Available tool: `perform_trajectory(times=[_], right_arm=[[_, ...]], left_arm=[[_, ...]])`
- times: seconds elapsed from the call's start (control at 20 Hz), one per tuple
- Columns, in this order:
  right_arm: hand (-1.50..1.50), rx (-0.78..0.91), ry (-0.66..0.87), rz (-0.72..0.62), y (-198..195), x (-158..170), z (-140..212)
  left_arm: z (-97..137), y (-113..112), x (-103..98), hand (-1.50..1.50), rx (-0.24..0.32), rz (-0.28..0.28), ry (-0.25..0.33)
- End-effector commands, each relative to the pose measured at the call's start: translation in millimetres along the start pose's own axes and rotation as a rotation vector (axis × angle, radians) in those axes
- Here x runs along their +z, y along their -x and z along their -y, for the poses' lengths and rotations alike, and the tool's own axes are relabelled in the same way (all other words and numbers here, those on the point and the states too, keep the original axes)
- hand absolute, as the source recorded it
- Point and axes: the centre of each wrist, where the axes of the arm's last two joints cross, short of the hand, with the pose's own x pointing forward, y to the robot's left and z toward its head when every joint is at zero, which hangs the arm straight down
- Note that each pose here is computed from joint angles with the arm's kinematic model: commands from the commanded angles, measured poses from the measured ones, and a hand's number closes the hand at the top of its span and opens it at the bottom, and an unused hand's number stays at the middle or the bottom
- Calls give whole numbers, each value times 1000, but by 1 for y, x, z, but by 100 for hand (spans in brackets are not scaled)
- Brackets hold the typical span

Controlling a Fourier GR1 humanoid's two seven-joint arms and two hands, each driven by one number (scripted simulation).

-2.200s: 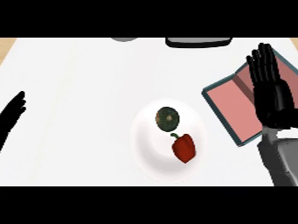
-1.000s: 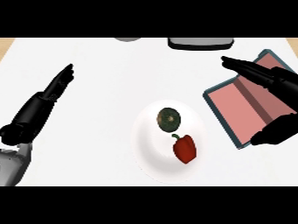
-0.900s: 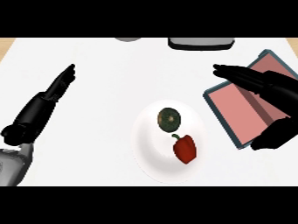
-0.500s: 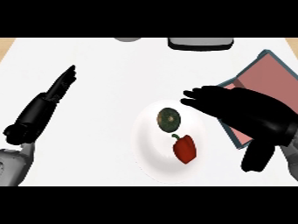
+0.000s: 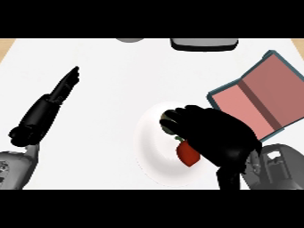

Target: Pick the bell pepper from the plate and place it in the cardboard box

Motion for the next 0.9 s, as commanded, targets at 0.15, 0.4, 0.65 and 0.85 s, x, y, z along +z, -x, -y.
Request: perform_trajectory(times=[0.15,0.4,0.65,0.85], right_arm=[[-150,-6,-67,-59,-15,-12,-25],[-150,68,-37,-106,-33,-27,-35],[-150,57,-5,-131,-29,-48,-43],[-150,85,-19,-125,-15,-42,-55]], left_arm=[[-13,-12,-13,0,-2,19,1],[-3,-14,12,0,-5,-5,7],[-8,-24,5,0,2,11,13],[-6,0,-8,0,-5,-3,-3]])
